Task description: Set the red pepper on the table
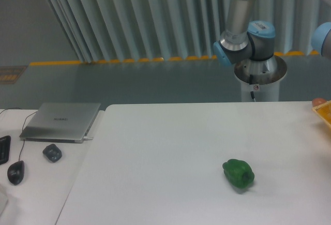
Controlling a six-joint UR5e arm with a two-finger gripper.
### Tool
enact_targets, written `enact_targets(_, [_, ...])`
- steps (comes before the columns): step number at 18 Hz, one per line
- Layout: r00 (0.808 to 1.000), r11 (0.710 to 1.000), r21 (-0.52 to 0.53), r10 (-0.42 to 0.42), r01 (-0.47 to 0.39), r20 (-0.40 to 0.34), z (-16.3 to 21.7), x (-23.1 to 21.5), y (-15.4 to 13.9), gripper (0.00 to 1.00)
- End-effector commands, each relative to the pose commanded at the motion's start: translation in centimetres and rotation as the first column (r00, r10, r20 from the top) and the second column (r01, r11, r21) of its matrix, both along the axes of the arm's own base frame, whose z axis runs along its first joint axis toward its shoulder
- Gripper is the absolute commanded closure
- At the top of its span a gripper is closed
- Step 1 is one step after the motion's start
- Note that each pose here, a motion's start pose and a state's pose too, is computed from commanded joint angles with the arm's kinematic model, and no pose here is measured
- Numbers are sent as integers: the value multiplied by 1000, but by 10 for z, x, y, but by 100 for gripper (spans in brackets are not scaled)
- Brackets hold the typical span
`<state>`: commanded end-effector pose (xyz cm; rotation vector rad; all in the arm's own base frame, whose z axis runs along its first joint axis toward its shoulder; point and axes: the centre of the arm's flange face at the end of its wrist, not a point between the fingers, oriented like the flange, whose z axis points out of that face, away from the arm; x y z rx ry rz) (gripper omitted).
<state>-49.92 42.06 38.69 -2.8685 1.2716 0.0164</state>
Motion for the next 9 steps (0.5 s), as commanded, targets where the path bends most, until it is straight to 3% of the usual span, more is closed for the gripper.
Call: enact_targets(9, [1000, 1000, 22, 3, -2, -15, 3, 13, 0, 0])
